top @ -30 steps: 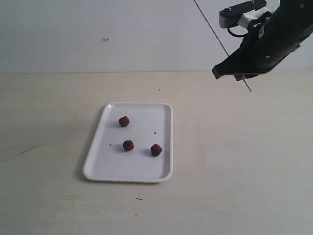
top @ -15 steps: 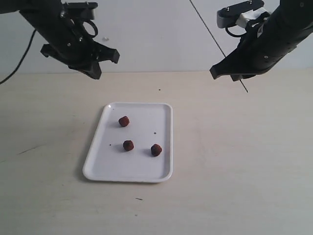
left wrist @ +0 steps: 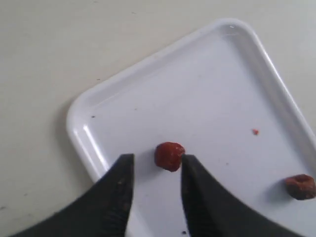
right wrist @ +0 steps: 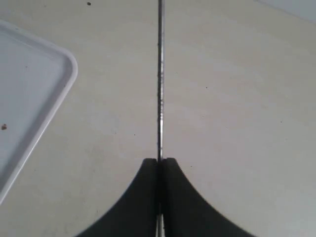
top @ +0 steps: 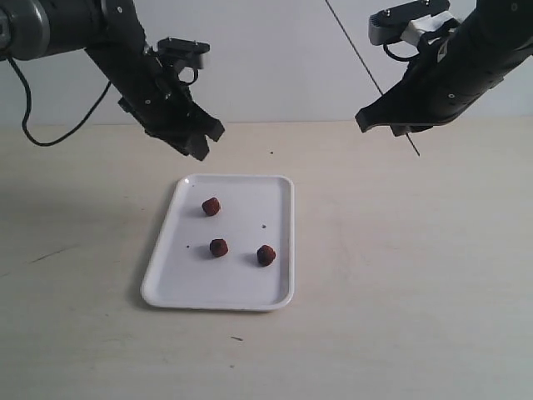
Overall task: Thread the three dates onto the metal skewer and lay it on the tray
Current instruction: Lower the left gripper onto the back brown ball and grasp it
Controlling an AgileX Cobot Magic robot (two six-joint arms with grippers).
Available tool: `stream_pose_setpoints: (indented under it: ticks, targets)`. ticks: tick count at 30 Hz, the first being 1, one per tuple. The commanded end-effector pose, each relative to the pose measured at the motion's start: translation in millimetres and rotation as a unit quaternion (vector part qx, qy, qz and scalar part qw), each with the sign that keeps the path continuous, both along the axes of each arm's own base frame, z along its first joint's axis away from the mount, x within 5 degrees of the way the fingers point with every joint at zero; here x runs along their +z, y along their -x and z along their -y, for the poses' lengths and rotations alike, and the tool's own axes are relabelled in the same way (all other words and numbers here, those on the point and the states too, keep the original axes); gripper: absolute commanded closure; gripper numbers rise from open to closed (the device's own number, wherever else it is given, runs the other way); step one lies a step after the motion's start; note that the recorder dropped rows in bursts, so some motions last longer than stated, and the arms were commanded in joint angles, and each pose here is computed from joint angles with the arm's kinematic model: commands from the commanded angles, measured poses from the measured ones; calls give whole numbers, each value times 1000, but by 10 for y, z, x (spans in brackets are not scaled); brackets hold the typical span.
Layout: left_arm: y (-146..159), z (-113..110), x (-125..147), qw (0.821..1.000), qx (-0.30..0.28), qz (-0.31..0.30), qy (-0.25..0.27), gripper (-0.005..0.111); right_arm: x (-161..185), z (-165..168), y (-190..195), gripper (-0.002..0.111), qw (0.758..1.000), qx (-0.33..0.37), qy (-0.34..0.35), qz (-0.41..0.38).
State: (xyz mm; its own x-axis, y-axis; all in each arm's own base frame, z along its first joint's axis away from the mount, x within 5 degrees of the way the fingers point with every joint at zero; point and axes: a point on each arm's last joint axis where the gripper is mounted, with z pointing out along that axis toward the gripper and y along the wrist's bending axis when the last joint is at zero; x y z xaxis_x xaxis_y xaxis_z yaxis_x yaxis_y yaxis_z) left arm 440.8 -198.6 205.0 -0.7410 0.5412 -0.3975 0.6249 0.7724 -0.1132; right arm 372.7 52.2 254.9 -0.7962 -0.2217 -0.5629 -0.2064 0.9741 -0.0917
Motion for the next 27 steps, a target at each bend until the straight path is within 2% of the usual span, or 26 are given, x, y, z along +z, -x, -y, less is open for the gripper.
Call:
stream_pose_setpoints:
  ticks: [1,7,13,23,27]
  targets:
    - [69,170,-141,996,-83,-11,2,44,8,6,-10,108,1000,1,-4,9]
    - [128,351,-265,990,-124,16,-60,45,8,0,-11,108,1000,-1,-9,10]
    - [106,336,-412,981,-143,29,-127,45,8,-2,-10,108,1000,-1,-11,9]
    - [59,343,-470,979,-146,48,-132,41,13,-9,-16,108,1000,1,-14,13]
    - [55,345,-599,979,-148,35,-137,41,13,-10,-16,108,1000,3,-14,13]
